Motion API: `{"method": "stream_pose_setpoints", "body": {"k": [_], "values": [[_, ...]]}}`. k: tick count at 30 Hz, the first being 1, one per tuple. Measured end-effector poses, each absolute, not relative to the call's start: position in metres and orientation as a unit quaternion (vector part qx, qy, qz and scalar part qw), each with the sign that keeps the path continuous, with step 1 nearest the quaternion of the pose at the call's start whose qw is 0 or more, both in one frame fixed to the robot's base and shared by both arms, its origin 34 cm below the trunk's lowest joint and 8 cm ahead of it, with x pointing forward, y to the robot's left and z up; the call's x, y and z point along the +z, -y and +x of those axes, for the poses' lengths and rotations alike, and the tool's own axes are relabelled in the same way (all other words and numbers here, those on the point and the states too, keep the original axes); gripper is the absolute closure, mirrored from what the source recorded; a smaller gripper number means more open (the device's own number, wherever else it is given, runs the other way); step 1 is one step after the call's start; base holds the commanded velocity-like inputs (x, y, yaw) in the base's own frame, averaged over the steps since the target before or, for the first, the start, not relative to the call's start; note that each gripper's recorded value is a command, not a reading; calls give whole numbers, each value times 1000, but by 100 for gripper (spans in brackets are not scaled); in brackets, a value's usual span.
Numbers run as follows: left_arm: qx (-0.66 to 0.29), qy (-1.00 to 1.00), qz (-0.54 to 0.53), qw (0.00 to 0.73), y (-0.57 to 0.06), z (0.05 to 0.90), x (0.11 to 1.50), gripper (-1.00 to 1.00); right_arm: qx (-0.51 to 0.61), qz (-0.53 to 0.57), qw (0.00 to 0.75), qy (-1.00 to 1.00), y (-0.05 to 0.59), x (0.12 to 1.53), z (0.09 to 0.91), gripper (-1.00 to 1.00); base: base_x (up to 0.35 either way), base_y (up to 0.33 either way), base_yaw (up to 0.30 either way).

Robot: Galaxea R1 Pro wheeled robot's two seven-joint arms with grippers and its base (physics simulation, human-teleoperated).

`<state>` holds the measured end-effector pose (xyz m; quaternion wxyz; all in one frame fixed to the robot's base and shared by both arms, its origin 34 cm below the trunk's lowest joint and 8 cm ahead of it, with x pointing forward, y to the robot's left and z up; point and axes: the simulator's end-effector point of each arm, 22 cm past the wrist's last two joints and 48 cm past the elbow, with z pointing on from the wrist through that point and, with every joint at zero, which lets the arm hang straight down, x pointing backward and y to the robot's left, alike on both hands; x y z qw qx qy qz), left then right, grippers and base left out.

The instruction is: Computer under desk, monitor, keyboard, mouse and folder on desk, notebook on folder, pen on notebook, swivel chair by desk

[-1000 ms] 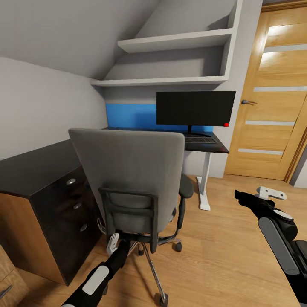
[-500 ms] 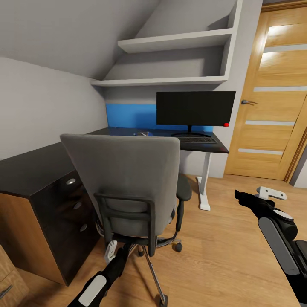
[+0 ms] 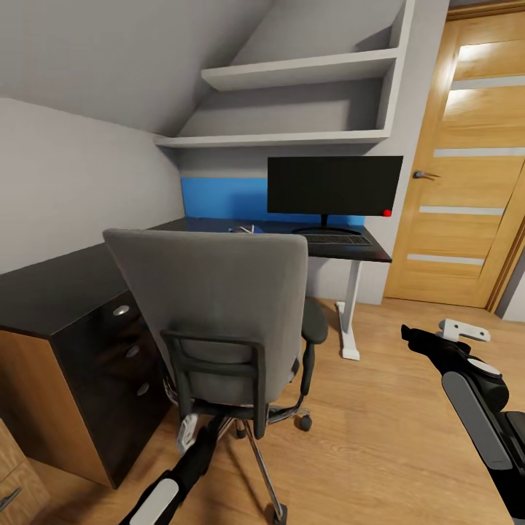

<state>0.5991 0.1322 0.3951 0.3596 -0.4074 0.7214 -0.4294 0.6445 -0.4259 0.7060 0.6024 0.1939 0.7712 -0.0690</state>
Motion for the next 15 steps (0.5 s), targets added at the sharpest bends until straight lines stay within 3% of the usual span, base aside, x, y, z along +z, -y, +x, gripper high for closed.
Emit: {"method": "stream_pose_setpoints", "body": {"k": [15], "values": [[-429,-698,-423,388,-171,584,398,-100,-70,194,603,-771,427,706,644,-100,0,0,0]]}}
